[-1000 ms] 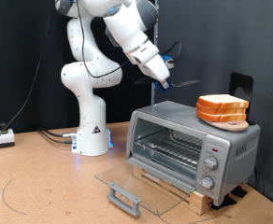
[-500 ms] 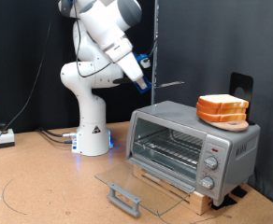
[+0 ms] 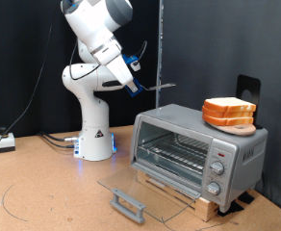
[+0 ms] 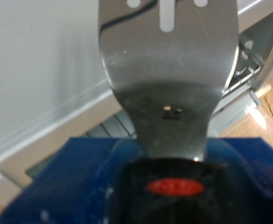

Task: Make a piece of toast with the oven

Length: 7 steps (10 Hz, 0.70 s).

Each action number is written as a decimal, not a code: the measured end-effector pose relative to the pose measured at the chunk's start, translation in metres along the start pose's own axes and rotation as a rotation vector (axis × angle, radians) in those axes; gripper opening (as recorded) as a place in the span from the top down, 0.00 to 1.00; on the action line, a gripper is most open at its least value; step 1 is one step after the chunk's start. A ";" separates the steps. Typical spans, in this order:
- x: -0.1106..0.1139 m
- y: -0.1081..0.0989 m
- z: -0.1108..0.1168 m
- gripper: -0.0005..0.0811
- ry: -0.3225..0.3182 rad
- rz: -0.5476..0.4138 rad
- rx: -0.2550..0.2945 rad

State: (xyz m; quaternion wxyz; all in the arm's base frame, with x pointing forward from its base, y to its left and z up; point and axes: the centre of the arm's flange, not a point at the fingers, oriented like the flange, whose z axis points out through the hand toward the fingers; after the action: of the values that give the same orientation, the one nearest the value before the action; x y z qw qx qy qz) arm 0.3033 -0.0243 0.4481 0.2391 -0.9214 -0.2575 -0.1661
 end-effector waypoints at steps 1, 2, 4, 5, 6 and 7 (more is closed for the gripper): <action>0.004 0.000 0.007 0.51 -0.036 -0.002 -0.042; 0.009 0.003 0.016 0.51 -0.075 0.016 -0.080; 0.020 0.017 0.026 0.51 -0.137 0.071 -0.117; 0.020 0.016 0.027 0.51 -0.134 0.062 -0.112; 0.019 0.016 0.028 0.51 -0.133 0.028 -0.105; 0.020 0.016 0.027 0.51 -0.119 -0.009 -0.112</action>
State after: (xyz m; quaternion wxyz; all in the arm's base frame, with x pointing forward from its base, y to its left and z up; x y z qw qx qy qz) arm 0.3335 -0.0137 0.4286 0.1707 -0.9403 -0.2658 -0.1264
